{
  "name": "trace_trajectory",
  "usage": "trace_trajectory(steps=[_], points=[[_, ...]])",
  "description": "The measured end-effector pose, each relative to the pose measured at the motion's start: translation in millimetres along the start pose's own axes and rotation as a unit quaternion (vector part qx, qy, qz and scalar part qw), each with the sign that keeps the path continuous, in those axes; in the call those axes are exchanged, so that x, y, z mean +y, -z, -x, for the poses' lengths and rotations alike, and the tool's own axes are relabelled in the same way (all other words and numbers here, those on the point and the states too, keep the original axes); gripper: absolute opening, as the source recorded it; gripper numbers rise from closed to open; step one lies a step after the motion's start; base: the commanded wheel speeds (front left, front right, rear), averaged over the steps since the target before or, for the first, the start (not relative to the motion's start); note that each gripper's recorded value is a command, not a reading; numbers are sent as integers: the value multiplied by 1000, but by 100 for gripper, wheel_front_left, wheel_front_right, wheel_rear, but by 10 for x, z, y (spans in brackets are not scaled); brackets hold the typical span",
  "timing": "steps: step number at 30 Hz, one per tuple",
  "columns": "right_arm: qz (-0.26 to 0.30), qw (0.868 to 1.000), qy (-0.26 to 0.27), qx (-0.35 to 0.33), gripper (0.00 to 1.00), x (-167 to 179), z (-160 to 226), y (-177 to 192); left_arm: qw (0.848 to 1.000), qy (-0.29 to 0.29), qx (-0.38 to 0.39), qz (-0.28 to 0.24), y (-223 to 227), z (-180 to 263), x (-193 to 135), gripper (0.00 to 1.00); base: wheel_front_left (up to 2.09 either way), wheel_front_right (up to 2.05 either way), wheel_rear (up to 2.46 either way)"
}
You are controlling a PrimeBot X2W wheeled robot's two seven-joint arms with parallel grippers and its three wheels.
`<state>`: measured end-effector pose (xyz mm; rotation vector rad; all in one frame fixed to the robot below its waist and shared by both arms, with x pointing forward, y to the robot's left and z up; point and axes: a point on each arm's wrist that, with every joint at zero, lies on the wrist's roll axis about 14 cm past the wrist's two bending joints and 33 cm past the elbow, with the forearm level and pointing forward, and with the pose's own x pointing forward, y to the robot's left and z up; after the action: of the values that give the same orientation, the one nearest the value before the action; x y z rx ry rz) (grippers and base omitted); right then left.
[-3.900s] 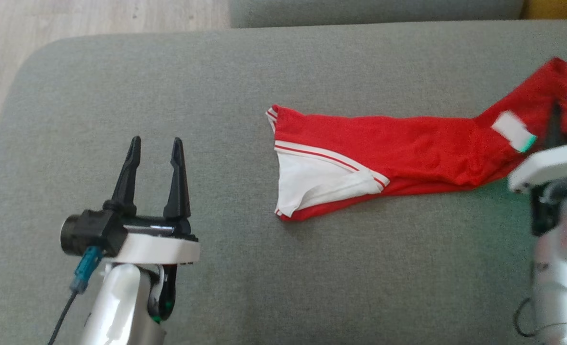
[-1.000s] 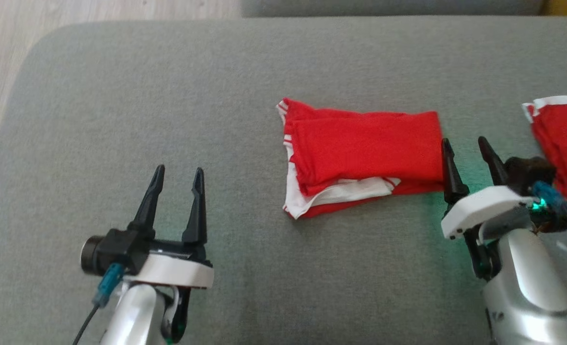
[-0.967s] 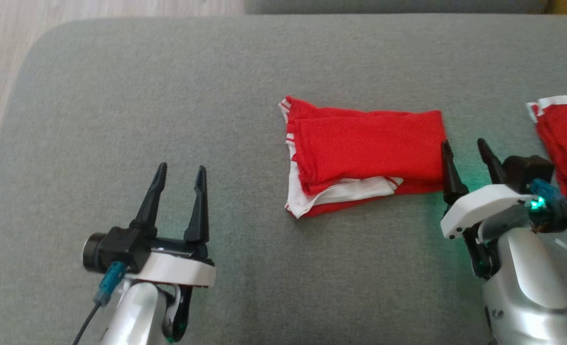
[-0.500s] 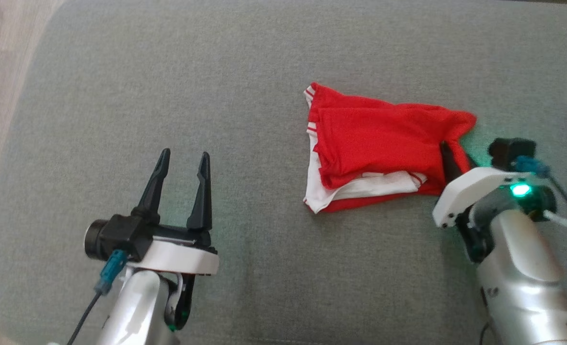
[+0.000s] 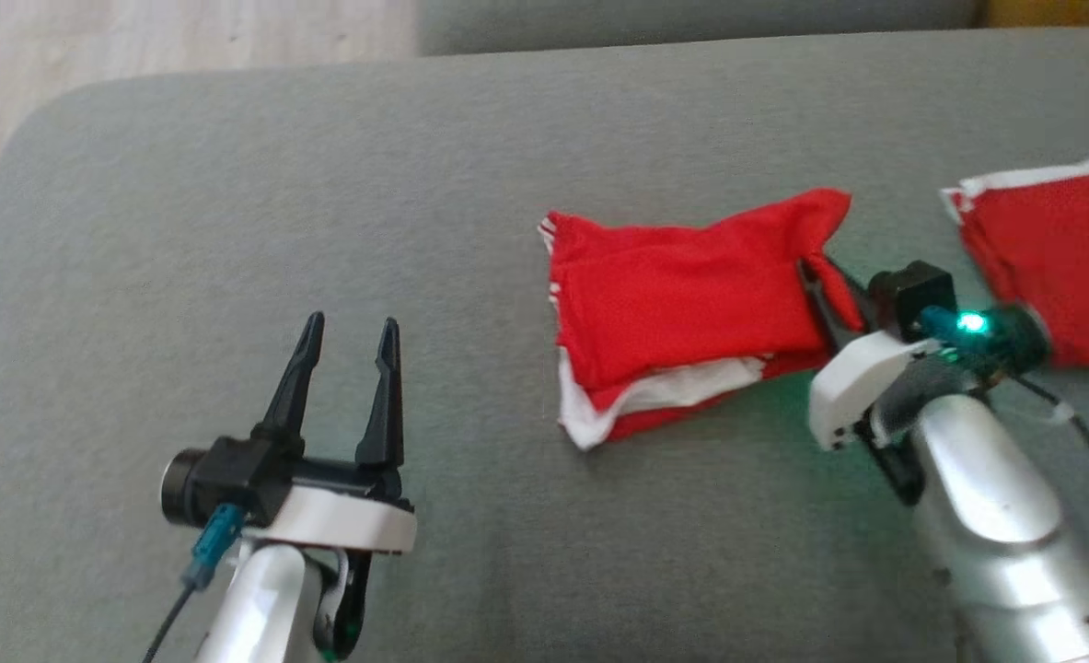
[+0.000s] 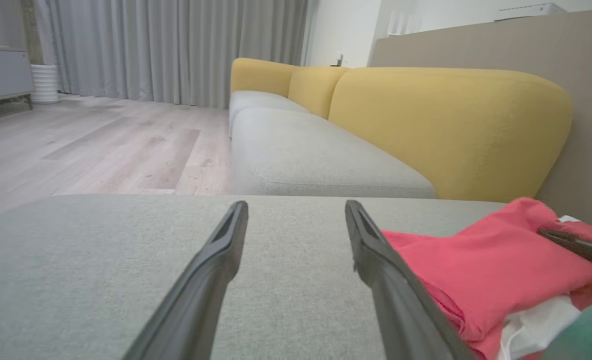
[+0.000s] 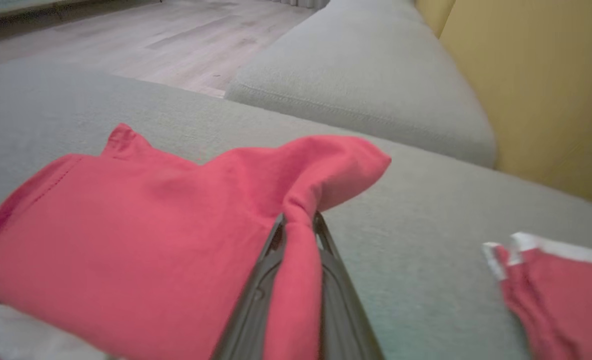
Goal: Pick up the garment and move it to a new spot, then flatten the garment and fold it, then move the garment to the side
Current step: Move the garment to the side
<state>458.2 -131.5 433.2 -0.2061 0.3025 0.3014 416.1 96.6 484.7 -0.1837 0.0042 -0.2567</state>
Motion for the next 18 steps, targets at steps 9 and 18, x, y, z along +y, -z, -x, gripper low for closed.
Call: trace_trajectory(steps=[9,18], points=[[137,984,96,61,0,-1310,489,132,998,57,20,3,194,-223,-336,100,0,0,0],[168,955,212,120,0,-2524,775,132,997,73,32,23,382,-533,-359,100,0,0,0]])
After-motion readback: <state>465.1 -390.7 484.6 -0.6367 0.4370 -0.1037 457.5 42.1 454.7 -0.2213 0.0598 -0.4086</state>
